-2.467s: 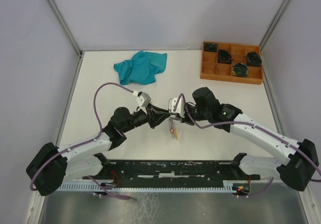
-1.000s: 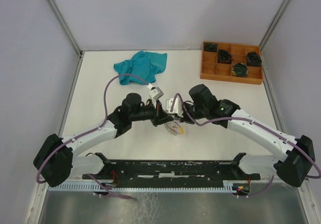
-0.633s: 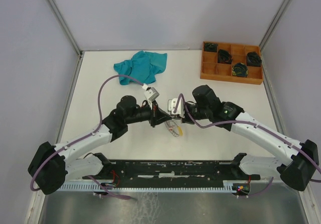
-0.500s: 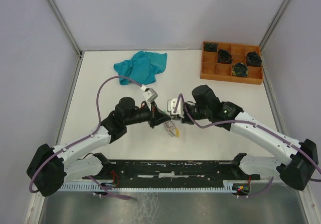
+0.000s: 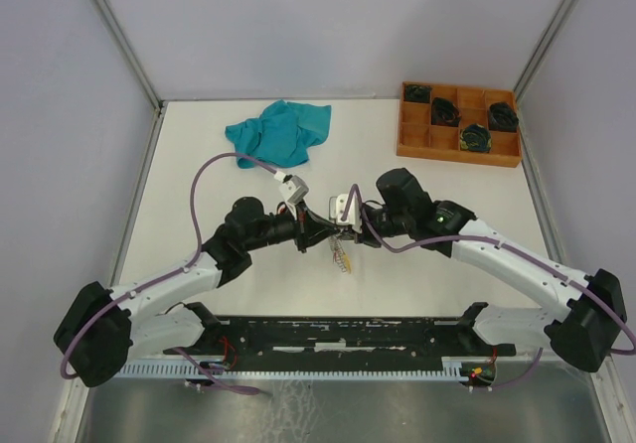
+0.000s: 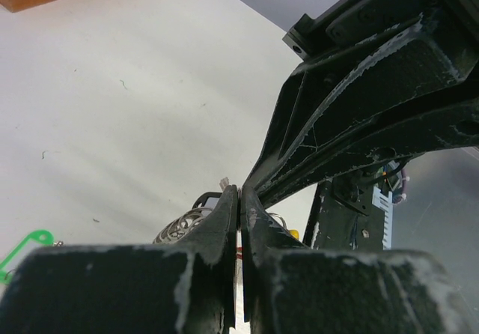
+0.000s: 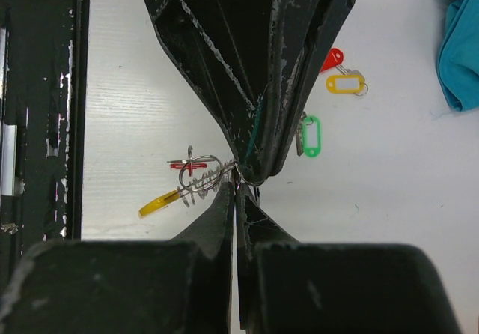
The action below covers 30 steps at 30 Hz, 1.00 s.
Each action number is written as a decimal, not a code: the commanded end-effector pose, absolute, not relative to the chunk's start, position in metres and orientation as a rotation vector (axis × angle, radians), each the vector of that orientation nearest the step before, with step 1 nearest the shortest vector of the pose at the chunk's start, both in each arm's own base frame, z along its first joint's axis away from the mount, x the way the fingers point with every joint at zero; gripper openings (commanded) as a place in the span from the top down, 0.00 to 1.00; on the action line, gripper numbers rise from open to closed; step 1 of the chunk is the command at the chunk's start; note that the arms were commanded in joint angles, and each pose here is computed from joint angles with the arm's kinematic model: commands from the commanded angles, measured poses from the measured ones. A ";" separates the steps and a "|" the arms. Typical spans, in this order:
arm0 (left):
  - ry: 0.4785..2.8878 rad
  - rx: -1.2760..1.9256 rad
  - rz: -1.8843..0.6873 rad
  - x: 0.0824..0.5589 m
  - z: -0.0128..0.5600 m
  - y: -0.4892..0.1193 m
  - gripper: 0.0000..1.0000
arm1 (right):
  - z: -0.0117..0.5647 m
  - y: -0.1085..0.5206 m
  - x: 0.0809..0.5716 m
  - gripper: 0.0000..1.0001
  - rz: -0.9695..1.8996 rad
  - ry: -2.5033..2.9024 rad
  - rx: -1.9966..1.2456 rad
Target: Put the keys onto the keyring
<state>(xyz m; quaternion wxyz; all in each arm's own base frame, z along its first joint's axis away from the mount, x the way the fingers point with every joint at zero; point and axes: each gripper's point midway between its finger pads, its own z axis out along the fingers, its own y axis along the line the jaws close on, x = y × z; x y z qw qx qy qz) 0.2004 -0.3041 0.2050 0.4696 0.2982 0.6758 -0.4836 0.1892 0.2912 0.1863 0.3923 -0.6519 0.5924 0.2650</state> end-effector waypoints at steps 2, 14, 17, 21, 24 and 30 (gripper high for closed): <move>1.438 0.616 -1.181 0.219 0.256 -0.306 0.97 | 0.180 0.297 0.179 0.99 0.736 1.523 -1.638; 1.548 0.651 -1.038 0.219 0.232 -0.288 0.74 | 0.198 0.281 0.195 0.99 0.563 1.525 -1.646; 1.598 0.669 -1.028 0.217 0.227 -0.286 0.70 | 0.202 0.281 0.197 0.99 0.547 1.511 -1.670; 1.650 0.715 -1.039 0.213 0.227 -0.288 0.66 | 0.205 0.281 0.198 0.99 0.535 1.503 -1.695; 1.669 0.770 -1.104 0.204 0.226 -0.296 0.63 | 0.207 0.281 0.199 0.99 0.529 1.502 -1.711; 1.732 0.804 -1.216 0.195 0.223 -0.308 0.62 | 0.204 0.282 0.199 0.99 0.533 1.512 -1.732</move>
